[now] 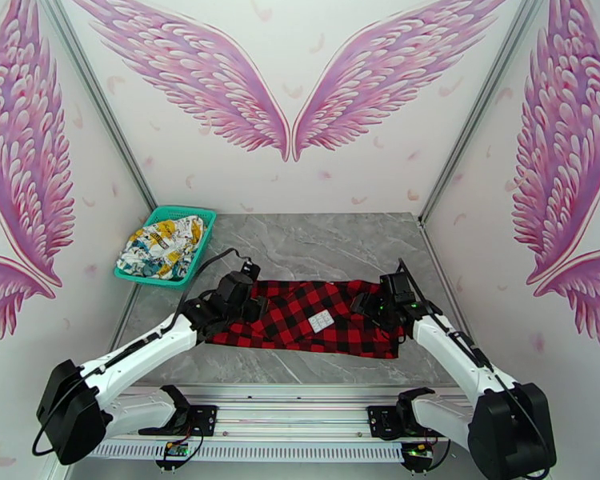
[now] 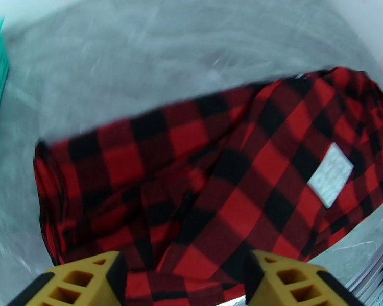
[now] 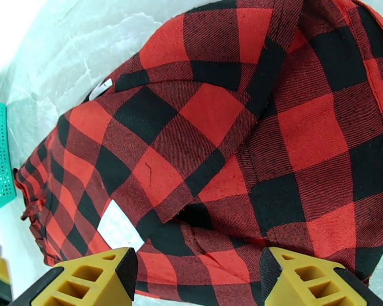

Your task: Fold and stack the mixed laundry pile

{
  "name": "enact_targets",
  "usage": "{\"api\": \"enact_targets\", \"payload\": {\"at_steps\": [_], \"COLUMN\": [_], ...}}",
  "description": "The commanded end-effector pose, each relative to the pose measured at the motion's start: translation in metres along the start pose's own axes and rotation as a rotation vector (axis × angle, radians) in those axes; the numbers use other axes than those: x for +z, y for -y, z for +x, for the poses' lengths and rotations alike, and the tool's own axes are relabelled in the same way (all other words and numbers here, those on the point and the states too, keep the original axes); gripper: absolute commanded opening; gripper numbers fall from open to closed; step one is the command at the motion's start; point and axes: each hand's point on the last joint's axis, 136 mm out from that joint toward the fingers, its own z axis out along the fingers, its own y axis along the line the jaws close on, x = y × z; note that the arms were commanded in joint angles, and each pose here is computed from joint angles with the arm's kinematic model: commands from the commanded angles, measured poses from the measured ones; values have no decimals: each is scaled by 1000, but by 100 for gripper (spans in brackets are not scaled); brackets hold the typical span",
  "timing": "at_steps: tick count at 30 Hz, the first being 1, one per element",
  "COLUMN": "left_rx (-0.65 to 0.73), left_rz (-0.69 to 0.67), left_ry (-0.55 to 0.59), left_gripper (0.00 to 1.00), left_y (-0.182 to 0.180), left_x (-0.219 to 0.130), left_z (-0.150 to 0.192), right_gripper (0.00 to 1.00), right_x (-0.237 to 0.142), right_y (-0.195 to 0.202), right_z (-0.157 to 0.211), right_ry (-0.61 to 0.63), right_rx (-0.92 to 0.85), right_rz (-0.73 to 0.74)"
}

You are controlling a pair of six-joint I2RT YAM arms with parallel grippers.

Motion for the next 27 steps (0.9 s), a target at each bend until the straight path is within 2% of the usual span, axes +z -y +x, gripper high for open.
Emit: {"api": "enact_targets", "payload": {"at_steps": [1,4,9,13,17,20,24,27], "left_rx": [-179,-203,-79,-66,-76,-114,-147,-148], "left_rz": [-3,36,114,44,-16,31,106,120], "left_ry": [-78,-137,-223,-278,-276,-240,-215,-212], "left_gripper": [73,76,68,70,74,63,34,20], "left_y": [-8,-1,17,8,0,10,27,33], "left_x": [9,23,45,64,74,79,84,86], "left_z": [20,29,36,36,27,14,1,-4], "right_gripper": [68,68,68,69,69,69,69,70], "right_x": [1,3,7,9,11,12,14,16], "right_y": [1,-2,-3,-4,-3,-3,-3,-4], "right_z": [-2,-2,-1,-2,-1,-2,-3,-4], "right_ry": [3,-8,-22,-28,-27,-29,-30,-31], "right_rx": [-14,-20,-26,-31,-35,-39,-41,-46], "right_rz": [1,-7,-11,-13,-11,-9,-9,-7]}}
